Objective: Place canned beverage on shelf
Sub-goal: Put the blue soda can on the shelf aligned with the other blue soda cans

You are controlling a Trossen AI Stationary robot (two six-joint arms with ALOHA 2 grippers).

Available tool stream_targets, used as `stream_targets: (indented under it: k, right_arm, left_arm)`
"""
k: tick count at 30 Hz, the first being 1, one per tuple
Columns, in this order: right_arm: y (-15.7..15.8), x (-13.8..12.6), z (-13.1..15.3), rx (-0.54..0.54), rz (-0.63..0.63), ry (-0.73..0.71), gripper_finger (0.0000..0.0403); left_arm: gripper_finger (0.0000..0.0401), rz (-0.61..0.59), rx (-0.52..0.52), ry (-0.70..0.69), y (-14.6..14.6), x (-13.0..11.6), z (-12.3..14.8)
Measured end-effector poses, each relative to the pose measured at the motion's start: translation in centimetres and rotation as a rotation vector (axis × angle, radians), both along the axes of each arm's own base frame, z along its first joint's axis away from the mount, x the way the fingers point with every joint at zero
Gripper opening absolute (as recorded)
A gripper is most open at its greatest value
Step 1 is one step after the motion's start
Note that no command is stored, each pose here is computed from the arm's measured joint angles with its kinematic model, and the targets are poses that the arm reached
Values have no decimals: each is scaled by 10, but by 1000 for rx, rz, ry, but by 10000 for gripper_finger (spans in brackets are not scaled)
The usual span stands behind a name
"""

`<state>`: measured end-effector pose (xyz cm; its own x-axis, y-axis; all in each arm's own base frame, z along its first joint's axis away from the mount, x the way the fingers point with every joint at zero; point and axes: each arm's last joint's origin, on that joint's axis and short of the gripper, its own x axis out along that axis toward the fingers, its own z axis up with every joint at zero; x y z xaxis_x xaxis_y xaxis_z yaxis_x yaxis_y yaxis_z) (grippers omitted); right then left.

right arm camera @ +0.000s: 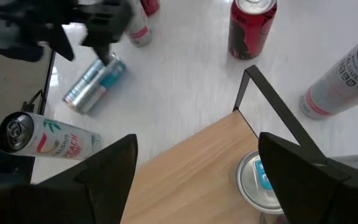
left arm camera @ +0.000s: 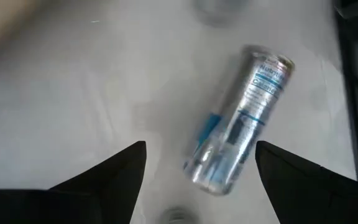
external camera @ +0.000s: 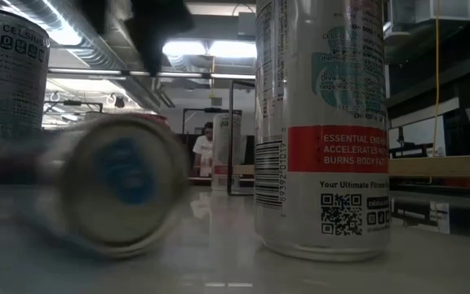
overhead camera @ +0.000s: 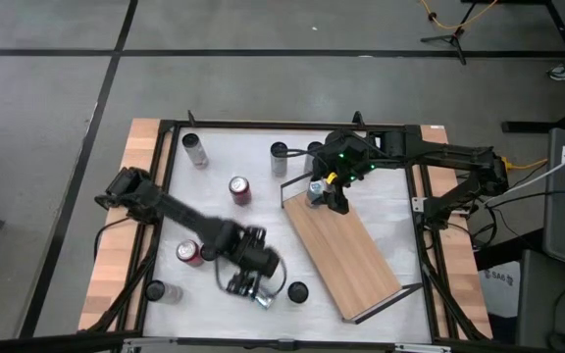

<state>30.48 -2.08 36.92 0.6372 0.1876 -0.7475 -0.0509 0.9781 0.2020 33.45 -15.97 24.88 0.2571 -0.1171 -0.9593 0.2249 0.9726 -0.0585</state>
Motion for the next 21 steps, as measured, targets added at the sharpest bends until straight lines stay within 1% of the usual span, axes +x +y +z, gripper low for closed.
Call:
stream_targets:
  k: [2, 6, 9, 12, 14, 16, 21]
  right_arm:
    - [0, 0, 0, 0, 0, 0, 325]
    - [0, 0, 0, 0, 0, -1, 325]
    - [0, 0, 0, 0, 0, -1, 325]
    - [0, 0, 0, 0, 0, -1, 325]
    - [0, 0, 0, 0, 0, -1, 325]
    - [0, 0, 0, 0, 0, -1, 325]
    - [0, 0, 0, 21, -25, 4, 325]
  left_arm:
    - [293, -46, 12, -9, -16, -9, -13]
    - [293, -114, 2, -88, -42, -21, -36]
    - [293, -164, -22, -135, -57, -33, -55]
    - [293, -206, -40, -150, -68, -45, -69]
    - [293, -221, -33, -150, -70, -52, -79]
    - [293, -223, -2, -133, -68, -58, -88]
    - [293, -204, 20, -137, -64, -58, -92]
